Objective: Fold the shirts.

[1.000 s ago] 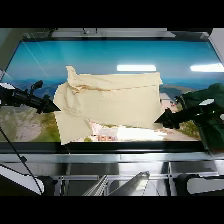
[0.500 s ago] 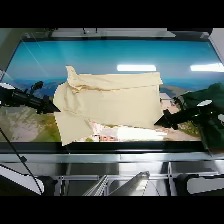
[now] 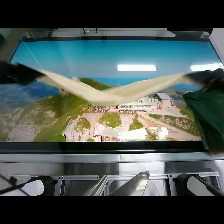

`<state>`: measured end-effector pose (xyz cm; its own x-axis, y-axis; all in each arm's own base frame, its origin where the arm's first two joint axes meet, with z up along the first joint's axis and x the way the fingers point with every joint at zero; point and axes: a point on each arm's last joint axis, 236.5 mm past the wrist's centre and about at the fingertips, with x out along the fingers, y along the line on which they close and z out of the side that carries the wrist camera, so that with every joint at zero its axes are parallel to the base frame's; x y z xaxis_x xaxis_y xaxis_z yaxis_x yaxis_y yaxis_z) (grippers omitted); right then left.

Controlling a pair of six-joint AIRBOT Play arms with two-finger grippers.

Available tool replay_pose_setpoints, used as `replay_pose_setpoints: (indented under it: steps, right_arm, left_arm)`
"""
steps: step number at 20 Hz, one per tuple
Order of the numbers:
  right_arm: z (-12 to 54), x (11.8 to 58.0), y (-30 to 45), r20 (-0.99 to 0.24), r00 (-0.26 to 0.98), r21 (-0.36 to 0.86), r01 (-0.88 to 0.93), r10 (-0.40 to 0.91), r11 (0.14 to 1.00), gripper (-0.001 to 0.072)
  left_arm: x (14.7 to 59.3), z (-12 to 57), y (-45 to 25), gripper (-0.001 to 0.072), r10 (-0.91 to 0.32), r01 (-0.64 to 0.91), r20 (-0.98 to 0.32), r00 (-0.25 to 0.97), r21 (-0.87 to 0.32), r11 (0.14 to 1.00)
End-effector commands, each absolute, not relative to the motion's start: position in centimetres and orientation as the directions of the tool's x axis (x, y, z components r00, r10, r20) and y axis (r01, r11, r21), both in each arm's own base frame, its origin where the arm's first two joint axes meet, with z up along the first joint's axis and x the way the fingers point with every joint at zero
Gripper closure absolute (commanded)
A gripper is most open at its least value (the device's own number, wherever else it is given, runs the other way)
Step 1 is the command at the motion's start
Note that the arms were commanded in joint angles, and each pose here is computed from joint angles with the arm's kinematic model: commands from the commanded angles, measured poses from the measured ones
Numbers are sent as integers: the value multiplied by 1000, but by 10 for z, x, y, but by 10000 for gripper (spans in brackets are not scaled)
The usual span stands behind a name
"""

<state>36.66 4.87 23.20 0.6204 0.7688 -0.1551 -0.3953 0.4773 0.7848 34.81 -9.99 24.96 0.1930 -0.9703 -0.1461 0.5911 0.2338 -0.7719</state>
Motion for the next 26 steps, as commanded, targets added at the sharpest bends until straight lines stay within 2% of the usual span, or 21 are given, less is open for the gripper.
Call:
replay_pose_setpoints:
  steps: [1, 2, 4, 6, 7, 11, 14, 17, 20, 22, 26]
  right_arm:
    - [410, 286, 53, 104, 761, 425, -616, 641, 663, 687]
    - [435, 269, 63, 133, 777, 338, -619, 615, 709, 688]
    - [473, 242, 91, 186, 741, 229, -671, 645, 705, 688]
    - [499, 226, 112, 217, 675, 172, -737, 705, 653, 688]
    - [505, 224, 115, 218, 662, 159, -749, 717, 643, 688]
    - [503, 241, 104, 185, 663, 206, -748, 726, 631, 688]
    - [444, 296, 78, -11, 737, 300, -642, 676, 705, 688]
    - [366, 360, 67, -206, 743, 391, -534, 637, 749, 688]
    - [291, 421, 59, -306, 733, 504, -417, 608, 756, 689]
    - [235, 459, 49, -358, 727, 585, -315, 586, 748, 689]
    - [95, 520, 28, -491, 674, 679, -101, 552, 727, 689]
  left_arm:
    - [233, 455, -133, 690, -941, 925, 217, 259, -335, 178]
    - [203, 486, -142, 688, -916, 939, 251, 314, -223, 261]
    - [153, 529, -164, 686, -835, 880, 298, 463, -38, 474]
    - [127, 548, -187, 686, -747, 785, 331, 576, 32, 619]
    - [126, 548, -194, 685, -724, 753, 317, 613, 45, 656]
    - [149, 541, -177, 686, -670, 694, 253, 698, -10, 720]
    - [198, 502, -135, 686, -654, 660, 92, 751, -123, 741]
    - [259, 449, -102, 686, -702, 666, -30, 712, -287, 688]
    - [341, 336, -89, 686, -717, 578, -261, 646, -446, 683]
    - [391, 253, -89, 686, -707, 510, -391, 589, -498, 701]
    - [469, 114, -88, 687, -704, 386, -502, 502, -598, 703]
